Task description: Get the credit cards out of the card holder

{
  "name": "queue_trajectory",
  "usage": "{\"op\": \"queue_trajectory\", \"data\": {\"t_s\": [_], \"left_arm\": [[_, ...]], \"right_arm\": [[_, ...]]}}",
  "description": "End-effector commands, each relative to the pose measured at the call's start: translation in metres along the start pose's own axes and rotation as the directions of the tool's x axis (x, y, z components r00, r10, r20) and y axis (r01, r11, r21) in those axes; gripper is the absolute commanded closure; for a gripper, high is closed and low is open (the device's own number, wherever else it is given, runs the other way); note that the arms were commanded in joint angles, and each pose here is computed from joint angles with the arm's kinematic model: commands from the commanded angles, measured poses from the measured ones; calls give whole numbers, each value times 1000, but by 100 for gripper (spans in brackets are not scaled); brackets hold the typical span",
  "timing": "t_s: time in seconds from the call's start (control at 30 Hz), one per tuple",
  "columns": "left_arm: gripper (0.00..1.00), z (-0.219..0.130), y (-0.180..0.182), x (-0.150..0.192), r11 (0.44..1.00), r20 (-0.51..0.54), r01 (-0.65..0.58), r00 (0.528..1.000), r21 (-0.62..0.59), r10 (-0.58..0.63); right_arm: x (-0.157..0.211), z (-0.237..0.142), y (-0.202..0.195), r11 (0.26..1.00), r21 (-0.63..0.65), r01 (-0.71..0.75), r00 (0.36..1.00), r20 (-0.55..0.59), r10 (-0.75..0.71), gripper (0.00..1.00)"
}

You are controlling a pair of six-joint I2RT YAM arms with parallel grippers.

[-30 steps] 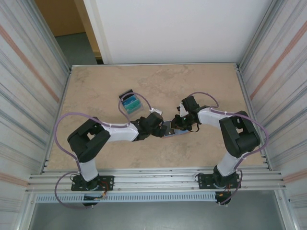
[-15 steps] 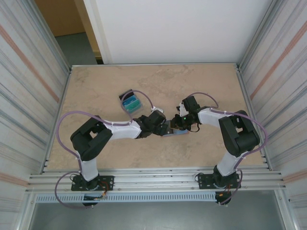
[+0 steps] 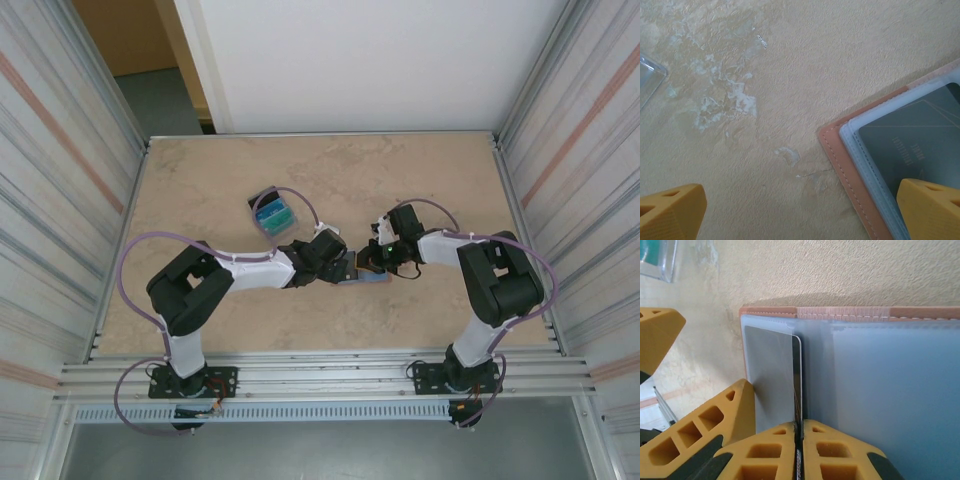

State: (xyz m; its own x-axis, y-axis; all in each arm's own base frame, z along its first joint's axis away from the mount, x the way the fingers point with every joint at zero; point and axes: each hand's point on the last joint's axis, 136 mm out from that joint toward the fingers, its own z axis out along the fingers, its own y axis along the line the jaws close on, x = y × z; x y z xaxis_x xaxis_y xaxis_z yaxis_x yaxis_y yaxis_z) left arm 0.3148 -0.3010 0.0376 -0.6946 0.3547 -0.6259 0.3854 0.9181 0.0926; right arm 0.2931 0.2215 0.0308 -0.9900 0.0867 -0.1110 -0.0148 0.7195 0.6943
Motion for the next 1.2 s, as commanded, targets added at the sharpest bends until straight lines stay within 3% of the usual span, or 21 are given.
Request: {"op": "queue_trajectory", "data": {"t_s": [0.0,0.27,0.93,1.17], "left_arm": [[1,0,8,19,998,-71,-41,997,-46,37],[1,-1,13,20,996,-78,-49,996,-70,44],[1,0,13,20,996,-77,-48,996,-71,42],[1,-13,4,0,999,-32,-29,999,-19,29]], "right_arm": [[-1,-7,7,999,-36,1,1000,19,0,95],[-2,-10,-8,1000,-12,-24,999,28,24,99],[-2,-18,-33,998,46,-52,998,48,50,92],[-1,-16,-30,998,32,-47,998,39,46,92]]}}
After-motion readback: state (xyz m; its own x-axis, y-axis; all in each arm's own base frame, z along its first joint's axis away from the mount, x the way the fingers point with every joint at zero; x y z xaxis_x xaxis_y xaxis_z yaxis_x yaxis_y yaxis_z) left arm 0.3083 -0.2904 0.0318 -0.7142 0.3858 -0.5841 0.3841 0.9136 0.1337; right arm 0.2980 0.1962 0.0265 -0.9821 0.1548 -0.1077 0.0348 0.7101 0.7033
